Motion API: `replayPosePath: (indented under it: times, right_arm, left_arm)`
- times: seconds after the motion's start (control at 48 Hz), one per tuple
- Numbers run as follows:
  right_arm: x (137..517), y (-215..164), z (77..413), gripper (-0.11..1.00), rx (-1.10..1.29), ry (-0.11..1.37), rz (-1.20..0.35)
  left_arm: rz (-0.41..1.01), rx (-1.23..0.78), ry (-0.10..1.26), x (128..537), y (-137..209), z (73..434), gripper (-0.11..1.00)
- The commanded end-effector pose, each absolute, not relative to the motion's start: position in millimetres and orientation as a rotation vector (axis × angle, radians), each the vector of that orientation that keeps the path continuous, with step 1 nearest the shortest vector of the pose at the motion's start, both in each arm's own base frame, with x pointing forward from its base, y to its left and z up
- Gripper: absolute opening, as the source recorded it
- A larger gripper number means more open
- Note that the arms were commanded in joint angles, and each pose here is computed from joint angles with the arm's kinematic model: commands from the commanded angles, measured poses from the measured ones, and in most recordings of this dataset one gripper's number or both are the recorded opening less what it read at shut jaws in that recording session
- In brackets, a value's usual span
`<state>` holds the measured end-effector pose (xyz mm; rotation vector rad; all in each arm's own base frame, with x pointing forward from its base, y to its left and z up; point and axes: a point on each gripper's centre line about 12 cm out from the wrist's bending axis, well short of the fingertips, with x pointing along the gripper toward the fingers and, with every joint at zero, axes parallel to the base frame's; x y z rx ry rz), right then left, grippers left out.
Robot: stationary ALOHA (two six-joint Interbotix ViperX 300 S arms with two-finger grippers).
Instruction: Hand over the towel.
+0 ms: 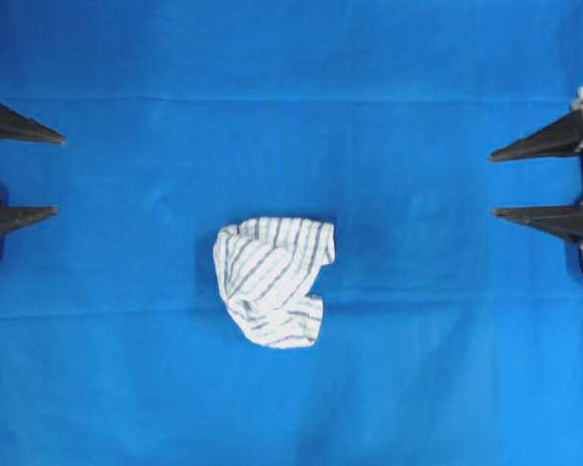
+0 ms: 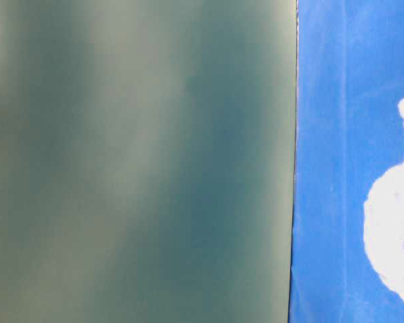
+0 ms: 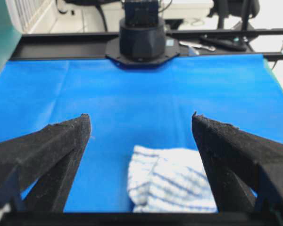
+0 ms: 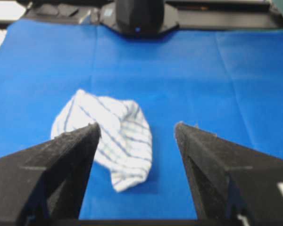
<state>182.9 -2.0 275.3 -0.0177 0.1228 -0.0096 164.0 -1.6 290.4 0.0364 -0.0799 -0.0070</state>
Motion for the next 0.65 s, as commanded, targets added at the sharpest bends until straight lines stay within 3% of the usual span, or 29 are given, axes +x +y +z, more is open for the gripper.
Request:
replayPosePath:
  times: [0.0,0.209,0.626]
  right_arm:
    - [175,-3,267,0.69,-0.011,0.098,-0.019]
    - [165,-5,240,0.69,-0.009,0.098,-0.03]
    - [167,-5,239,0.69,-0.007,0.104,-0.029]
  left_arm:
    - [-0.003,0.035,-0.092,157,-1,282,0.91]
    - [0.004,0.035,-0.069,146,0,253,0.91]
    - [0.004,0.034,-0.054,145,0,246,0.91]
